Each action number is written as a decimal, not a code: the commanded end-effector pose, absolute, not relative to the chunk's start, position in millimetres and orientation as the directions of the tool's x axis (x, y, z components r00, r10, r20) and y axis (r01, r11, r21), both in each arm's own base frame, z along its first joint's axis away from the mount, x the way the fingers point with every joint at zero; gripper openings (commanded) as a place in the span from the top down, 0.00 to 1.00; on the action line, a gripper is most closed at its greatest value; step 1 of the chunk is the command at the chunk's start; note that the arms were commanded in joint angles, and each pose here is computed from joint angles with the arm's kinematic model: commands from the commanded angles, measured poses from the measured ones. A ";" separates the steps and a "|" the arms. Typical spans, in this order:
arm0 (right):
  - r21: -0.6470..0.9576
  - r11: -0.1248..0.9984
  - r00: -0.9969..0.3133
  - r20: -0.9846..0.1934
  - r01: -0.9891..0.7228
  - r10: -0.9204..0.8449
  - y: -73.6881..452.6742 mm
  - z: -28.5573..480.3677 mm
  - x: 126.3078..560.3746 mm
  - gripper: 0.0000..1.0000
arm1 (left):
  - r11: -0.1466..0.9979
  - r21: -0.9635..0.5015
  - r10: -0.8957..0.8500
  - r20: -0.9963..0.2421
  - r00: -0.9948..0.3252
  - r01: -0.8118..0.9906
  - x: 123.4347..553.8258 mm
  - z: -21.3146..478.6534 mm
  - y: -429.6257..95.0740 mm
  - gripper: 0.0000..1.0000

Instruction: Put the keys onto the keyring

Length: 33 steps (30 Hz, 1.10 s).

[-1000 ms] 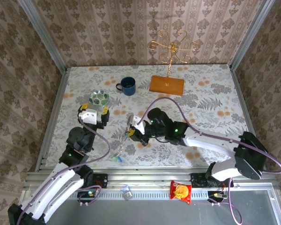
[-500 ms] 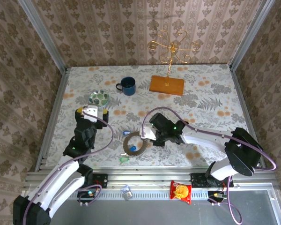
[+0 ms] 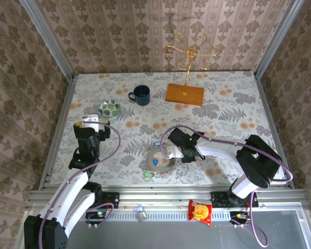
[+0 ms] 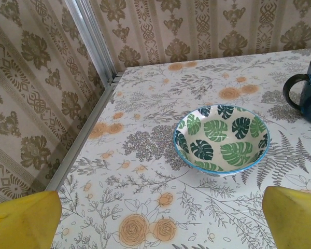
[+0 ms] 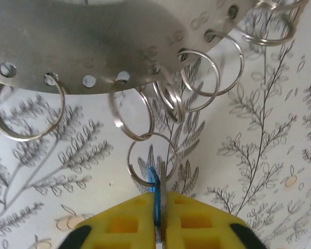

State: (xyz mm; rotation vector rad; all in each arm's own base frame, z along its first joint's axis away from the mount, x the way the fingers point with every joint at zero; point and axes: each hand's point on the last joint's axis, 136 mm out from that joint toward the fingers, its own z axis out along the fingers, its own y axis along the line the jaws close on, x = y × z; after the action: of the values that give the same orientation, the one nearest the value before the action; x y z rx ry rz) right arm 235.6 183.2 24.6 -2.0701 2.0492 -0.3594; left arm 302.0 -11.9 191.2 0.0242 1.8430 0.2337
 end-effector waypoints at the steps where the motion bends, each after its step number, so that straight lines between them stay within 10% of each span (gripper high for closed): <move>1: -0.320 -0.041 0.000 0.127 -0.946 -0.992 161.7 26.2 237.0 0.76 | 0.980 0.170 0.136 -0.951 -0.276 -0.100 304.3 197.8 -10.5 0.00; 7: -0.294 0.053 -0.073 0.056 -0.954 -0.996 161.0 34.2 235.8 0.57 | 0.974 0.198 0.157 -0.940 -0.303 -0.110 311.8 192.2 -4.0 0.00; 11: -0.254 0.268 -0.210 -0.234 -0.929 -0.949 185.0 74.9 243.0 0.51 | 0.969 0.219 0.174 -0.934 -0.313 -0.114 319.6 188.6 -0.4 0.00; 13: -0.207 0.474 -0.314 -0.520 -0.856 -0.794 198.8 116.7 262.6 0.00 | 0.968 0.222 0.176 -0.934 -0.310 -0.120 323.7 186.8 1.5 0.00; 16: -0.072 0.747 -0.399 -0.809 -0.661 -0.431 184.2 167.0 299.1 0.00 | 0.968 0.224 0.180 -0.933 -0.312 -0.111 328.6 181.3 1.5 0.00; 20: -0.008 0.953 -0.431 -0.891 -0.303 -0.145 113.7 181.3 334.2 0.00 | 0.969 0.227 0.185 -0.926 -0.328 -0.093 331.3 170.4 -0.2 0.00; 27: -0.063 0.995 -0.412 -0.911 0.081 -0.024 17.4 139.3 362.0 0.00 | 0.978 0.190 0.153 -0.932 -0.329 -0.083 338.2 150.6 0.0 0.00; 33: -0.104 0.993 -0.268 -0.960 0.058 -0.085 16.5 133.3 376.7 0.00 | 0.985 0.157 0.122 -0.932 -0.340 -0.076 347.9 132.0 1.4 0.00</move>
State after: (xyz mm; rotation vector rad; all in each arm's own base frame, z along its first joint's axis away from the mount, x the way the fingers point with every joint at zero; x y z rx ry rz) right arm 351.3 20.7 81.1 -0.0718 2.0988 -0.1295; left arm 341.7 3.8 127.9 0.0547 1.9583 0.2541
